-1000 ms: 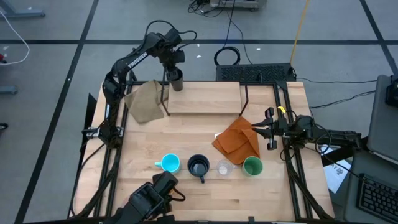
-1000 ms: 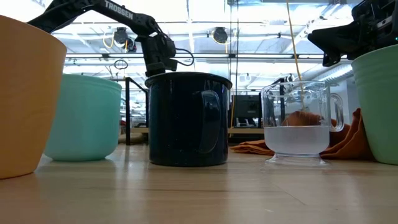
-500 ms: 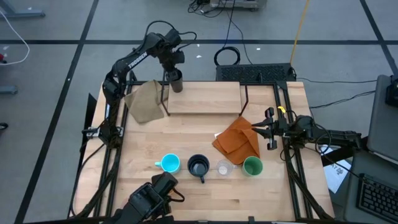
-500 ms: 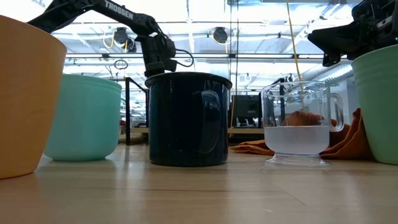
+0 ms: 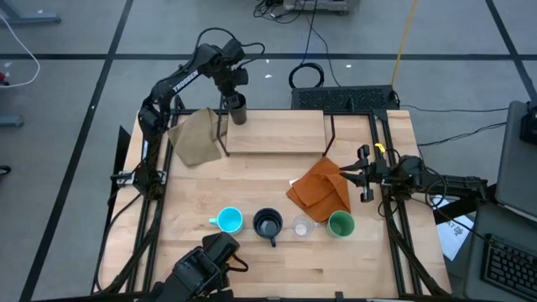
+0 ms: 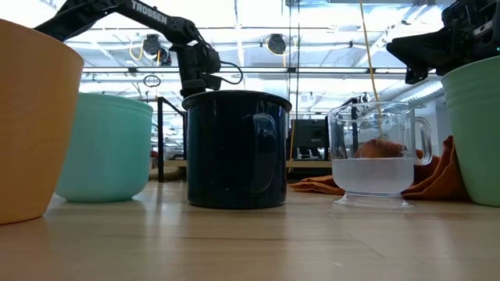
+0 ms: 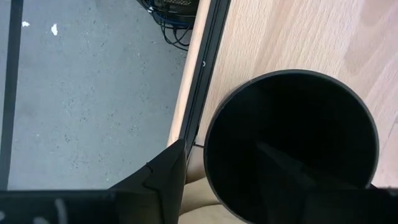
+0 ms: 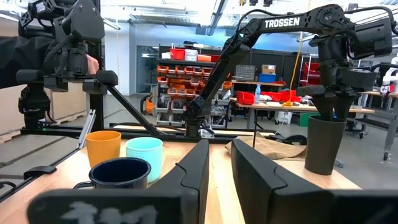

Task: Stack small to large cups/mugs on shelf
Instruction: Put the green cup on the shelf

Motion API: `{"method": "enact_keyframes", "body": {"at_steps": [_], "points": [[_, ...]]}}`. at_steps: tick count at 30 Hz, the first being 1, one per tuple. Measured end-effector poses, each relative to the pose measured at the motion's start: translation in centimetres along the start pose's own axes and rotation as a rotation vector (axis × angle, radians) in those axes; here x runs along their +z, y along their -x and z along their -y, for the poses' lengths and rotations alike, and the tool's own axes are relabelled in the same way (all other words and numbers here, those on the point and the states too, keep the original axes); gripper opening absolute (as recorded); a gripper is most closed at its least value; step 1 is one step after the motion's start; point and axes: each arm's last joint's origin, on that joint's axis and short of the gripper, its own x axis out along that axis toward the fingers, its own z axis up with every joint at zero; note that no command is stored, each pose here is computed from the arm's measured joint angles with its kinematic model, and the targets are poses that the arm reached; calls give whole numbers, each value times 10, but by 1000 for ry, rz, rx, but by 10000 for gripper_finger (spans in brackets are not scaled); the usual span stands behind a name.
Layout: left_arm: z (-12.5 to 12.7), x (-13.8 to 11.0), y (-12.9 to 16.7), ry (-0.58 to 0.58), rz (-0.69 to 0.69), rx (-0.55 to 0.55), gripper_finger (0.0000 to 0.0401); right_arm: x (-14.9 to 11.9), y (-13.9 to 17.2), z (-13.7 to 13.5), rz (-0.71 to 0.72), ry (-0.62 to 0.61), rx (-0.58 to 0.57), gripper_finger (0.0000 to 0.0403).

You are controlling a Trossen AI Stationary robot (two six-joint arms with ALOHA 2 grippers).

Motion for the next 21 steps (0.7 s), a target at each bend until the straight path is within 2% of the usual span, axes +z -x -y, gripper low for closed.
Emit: {"method": "enact_keyframes", "body": {"at_steps": [14, 21], "points": [[4, -1, 14, -1, -8, 29, 177, 0, 0, 0, -3, 0, 1, 61], [10, 10, 38, -24, 63, 67, 177, 0, 0, 0, -3, 0, 0, 61]]}}
